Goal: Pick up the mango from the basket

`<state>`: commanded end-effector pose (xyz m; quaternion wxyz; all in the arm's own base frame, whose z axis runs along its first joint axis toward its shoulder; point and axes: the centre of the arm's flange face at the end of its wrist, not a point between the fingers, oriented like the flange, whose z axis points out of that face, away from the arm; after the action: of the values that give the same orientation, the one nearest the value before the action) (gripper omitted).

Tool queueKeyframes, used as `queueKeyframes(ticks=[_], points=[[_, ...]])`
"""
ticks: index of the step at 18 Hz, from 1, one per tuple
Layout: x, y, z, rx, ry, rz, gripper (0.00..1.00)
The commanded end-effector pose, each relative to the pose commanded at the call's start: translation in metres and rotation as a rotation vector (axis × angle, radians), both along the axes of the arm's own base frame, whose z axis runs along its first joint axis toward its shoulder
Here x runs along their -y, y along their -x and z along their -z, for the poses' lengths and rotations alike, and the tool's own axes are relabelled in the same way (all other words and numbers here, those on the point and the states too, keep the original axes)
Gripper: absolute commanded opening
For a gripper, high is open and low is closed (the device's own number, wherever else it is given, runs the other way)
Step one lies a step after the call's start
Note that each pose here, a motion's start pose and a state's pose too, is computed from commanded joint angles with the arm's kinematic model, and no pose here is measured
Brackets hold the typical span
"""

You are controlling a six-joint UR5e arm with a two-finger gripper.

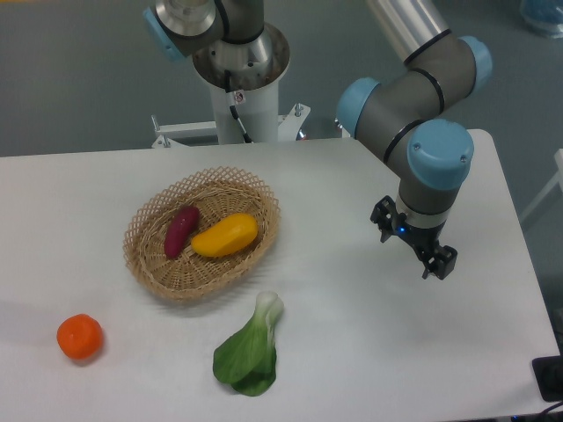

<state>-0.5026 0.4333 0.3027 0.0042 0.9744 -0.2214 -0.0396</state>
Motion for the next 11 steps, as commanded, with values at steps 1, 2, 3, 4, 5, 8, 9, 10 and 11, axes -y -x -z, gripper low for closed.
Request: queueKeyframes(ticks=[1,2,3,4,5,8,9,10,11], points=[[0.0,0.0,0.0,0.0,0.0,0.0,1.0],[0.0,0.0,0.0,0.0,0.0,0.0,1.0],[0.0,0.0,0.0,0.0,0.0,0.0,1.0],[-0.0001,0.0001,-0.0002,-0.001,-0.001,0.003,1.0],[-0.0001,0.0001,-0.0002,-0.001,-0.001,0.003,1.0],[-0.0003,0.0002,0.0008,0.001,-0.001,0.005,1.0],[-0.0001,-0.0001,0.0015,0.002,0.0,0.005,1.0],[0.0,-0.0003,0.0021,0.002,0.0,0.005,1.0],[0.0002,-0.0007,0.003,0.005,0.001,0.005,1.0]])
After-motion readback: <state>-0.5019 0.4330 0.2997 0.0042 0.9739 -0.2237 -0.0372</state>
